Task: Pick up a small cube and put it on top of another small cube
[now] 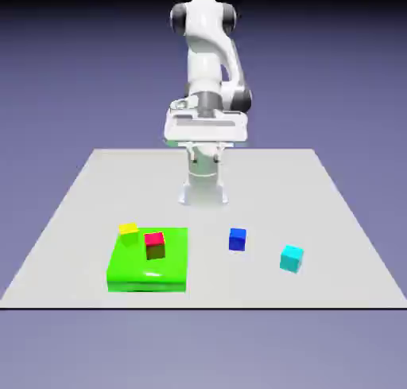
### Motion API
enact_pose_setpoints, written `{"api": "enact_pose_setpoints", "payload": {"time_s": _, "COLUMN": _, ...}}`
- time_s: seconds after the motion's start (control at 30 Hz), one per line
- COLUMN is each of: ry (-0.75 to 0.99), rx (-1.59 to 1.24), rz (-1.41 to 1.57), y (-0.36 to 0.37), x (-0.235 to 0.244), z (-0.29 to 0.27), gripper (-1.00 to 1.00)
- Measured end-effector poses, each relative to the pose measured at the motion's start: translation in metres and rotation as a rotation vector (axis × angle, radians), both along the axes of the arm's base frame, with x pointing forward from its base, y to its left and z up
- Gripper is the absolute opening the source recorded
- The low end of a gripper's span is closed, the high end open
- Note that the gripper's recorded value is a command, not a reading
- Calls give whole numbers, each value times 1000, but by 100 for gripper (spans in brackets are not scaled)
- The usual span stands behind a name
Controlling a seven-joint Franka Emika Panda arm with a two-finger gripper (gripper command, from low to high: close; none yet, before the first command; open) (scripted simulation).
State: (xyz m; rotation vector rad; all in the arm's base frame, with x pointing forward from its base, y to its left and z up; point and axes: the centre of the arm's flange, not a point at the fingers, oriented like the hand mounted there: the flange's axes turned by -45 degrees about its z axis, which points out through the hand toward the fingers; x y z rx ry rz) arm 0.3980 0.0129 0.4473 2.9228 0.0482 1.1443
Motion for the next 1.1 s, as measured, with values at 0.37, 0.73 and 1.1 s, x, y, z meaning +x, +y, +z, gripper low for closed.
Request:
{"api": "enact_pose_setpoints", "payload": {"time_s": 0.37, "ry": 474, "rx": 144, "rz": -185, "y": 86, "x": 50, "z": -121, "gripper": 0}}
{"api": "enact_pose_setpoints", "payload": {"time_s": 0.73, "ry": 967, "rx": 254, "rz": -407, "y": 192, "x": 39, "z": -237, "gripper": 0}}
{"api": "enact_pose_setpoints", "payload": {"time_s": 1.1, "ry": 1108, "rx": 275, "rz": -471, "y": 233, "x": 11, "z": -326, "gripper": -100}}
